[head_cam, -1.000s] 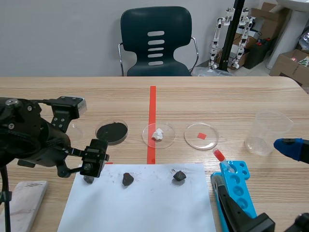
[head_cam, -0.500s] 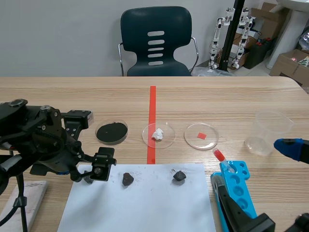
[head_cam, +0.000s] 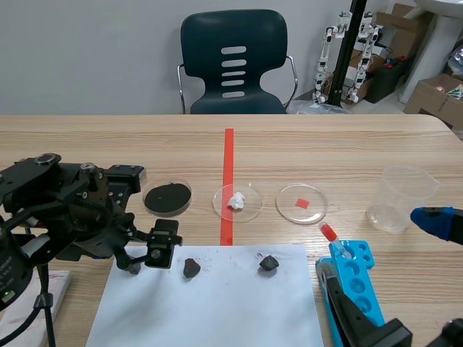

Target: Pick up the left mineral with the left hand

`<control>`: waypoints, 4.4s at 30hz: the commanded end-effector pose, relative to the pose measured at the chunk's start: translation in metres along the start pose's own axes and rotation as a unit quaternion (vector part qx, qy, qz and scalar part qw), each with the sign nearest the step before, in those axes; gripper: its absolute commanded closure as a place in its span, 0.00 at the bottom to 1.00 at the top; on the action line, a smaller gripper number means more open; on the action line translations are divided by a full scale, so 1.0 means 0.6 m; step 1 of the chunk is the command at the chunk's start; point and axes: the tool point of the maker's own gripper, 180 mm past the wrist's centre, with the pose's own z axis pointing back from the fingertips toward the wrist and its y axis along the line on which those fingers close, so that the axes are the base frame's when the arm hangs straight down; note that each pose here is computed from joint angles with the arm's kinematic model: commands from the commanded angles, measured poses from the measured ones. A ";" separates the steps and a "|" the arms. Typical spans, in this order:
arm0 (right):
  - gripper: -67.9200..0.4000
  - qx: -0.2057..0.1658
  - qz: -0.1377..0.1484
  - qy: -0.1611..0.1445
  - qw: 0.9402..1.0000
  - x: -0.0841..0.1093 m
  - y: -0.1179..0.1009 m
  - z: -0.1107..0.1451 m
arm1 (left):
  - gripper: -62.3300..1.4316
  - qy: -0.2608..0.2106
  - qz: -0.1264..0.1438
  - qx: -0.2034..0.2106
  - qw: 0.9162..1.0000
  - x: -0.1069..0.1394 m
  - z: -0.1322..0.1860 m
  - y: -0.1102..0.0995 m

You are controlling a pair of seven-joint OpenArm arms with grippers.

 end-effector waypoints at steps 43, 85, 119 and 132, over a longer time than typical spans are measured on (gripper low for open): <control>0.00 0.001 0.002 -0.014 1.000 0.011 -0.003 -0.003 | 0.87 0.008 0.006 0.018 1.000 -0.008 -0.016 0.018; 0.00 0.001 0.002 -0.014 1.000 0.011 -0.003 -0.003 | 0.87 -0.453 -0.175 -0.161 0.859 0.011 0.283 -0.041; 0.00 0.001 0.002 -0.014 1.000 0.011 -0.003 -0.003 | 0.87 -0.483 -0.265 -0.163 0.819 -0.075 0.325 -0.028; 0.00 0.001 0.002 -0.014 1.000 0.011 -0.003 -0.003 | 0.87 -0.483 -0.265 -0.163 0.819 -0.075 0.325 -0.028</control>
